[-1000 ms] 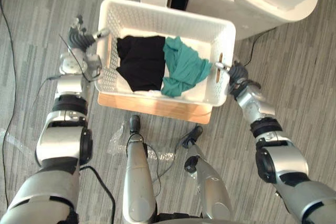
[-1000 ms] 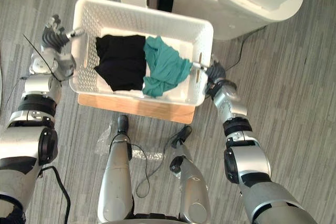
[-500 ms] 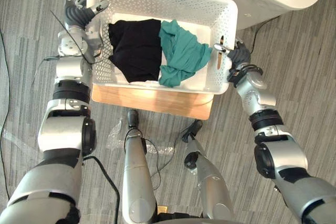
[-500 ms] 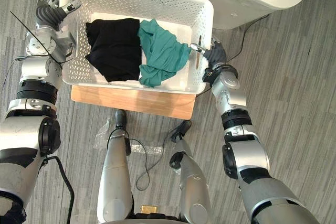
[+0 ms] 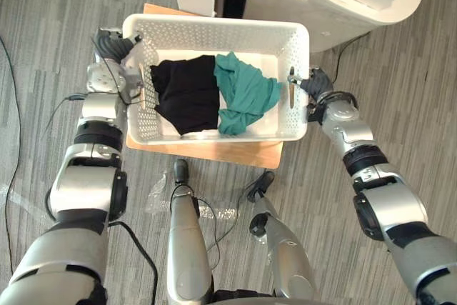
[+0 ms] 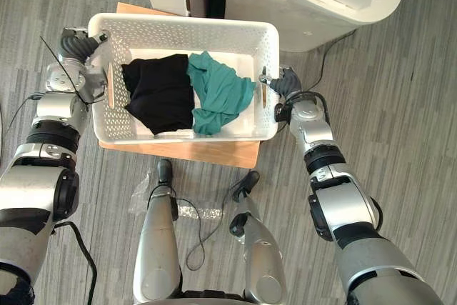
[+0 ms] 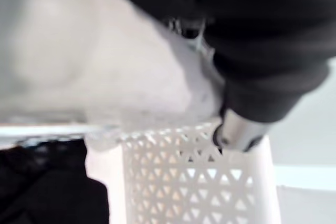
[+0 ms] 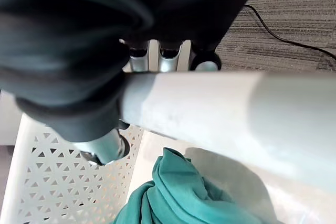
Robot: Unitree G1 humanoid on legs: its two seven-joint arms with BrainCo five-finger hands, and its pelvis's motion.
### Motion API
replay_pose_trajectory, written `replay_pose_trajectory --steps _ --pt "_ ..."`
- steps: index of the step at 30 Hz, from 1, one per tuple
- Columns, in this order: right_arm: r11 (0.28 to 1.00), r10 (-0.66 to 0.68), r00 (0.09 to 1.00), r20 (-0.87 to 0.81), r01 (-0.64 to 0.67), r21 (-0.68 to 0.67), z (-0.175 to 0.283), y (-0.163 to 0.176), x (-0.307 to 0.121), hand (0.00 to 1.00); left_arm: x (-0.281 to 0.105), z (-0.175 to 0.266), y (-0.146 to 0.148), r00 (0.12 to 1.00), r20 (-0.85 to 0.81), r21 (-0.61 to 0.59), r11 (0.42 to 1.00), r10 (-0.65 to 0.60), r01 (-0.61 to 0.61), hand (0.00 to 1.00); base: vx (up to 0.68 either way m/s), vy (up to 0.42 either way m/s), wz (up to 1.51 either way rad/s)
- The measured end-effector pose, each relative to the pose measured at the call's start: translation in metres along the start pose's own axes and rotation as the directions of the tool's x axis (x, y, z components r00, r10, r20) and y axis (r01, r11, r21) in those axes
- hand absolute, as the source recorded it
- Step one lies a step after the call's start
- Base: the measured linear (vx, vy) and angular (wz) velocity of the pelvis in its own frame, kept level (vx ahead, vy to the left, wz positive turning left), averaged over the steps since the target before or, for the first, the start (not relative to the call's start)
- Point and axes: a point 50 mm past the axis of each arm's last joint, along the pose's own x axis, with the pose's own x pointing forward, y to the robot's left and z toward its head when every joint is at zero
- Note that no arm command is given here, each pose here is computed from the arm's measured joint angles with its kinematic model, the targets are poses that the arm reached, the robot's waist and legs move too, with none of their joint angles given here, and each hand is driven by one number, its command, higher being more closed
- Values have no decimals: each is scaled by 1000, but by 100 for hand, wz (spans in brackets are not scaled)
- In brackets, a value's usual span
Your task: Pick up the laundry basket with both hands and put the clothes into the washing machine.
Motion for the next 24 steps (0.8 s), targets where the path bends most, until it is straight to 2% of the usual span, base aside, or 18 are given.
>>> replay_pose_trajectory --steps 8,12,18,24 --pt "999 -10 993 -114 5 -44 -25 -4 -3 100 -19 -53 -13 993 -117 -54 998 -27 21 100 34 44 9" --pt "999 -4 987 -162 -5 -54 -50 -6 -16 100 -42 -86 -16 985 -164 -70 996 -61 50 100 13 50 7" --pt "999 43 940 -340 -44 5 -136 2 -73 100 -104 -155 -15 944 -310 -78 992 -117 97 100 27 54 0" --pt "997 54 876 -480 -26 66 -190 3 -124 100 -174 -209 -15 866 -477 -143 985 -151 93 100 29 9 -5"
